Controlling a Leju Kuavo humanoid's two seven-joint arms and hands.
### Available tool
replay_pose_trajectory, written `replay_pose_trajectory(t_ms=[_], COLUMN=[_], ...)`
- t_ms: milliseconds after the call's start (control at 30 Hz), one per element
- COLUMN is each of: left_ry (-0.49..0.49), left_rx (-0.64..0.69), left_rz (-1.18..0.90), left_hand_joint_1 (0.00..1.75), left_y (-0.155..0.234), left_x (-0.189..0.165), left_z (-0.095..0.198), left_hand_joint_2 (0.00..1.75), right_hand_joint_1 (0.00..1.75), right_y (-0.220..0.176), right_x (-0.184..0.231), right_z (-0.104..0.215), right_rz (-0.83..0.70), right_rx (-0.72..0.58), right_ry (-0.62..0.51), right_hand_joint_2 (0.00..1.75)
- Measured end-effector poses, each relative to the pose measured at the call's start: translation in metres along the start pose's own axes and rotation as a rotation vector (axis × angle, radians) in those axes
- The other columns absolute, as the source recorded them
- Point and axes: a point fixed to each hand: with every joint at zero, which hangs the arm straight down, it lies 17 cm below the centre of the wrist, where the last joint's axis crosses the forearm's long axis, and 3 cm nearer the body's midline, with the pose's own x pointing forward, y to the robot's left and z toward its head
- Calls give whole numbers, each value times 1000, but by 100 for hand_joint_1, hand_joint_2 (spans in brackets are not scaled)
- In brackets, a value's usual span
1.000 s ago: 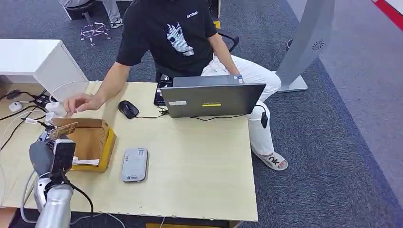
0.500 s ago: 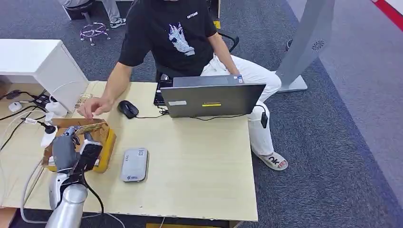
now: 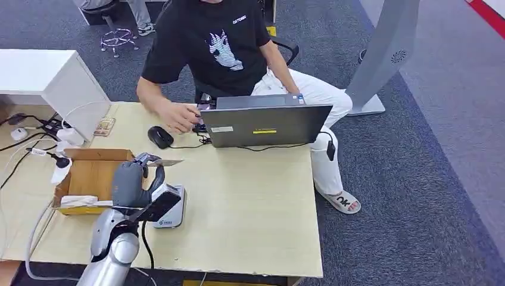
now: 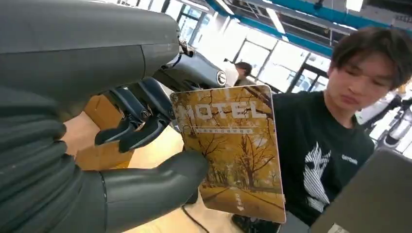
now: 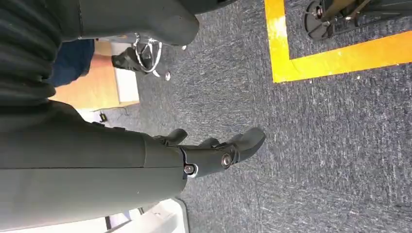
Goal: Pass the card to the sensor for recognition and then transmit it.
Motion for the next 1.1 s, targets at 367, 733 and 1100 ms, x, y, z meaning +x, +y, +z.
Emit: replay_pose_trajectory(t_ms=[367,733,1100], left_ry=[48,84,144], left_rx=[-274,-321,-365], left_rz=[-189,-266,-410], left_hand_joint_1=[175,175,175], left_y=[-58,-70,-84], left_x=[-11,-26,-53], left_z=[15,22,29], left_hand_joint_2=[175,175,175], right_hand_joint_1=[0,0,0], right_y=[2,3,6], right_x=[-4,-5,-7], right_z=[0,0,1], right_rz=[-27,-27,-39], right_rx=[13,15,17], right_ry=[16,19,31], right_hand_joint_2=[175,175,175])
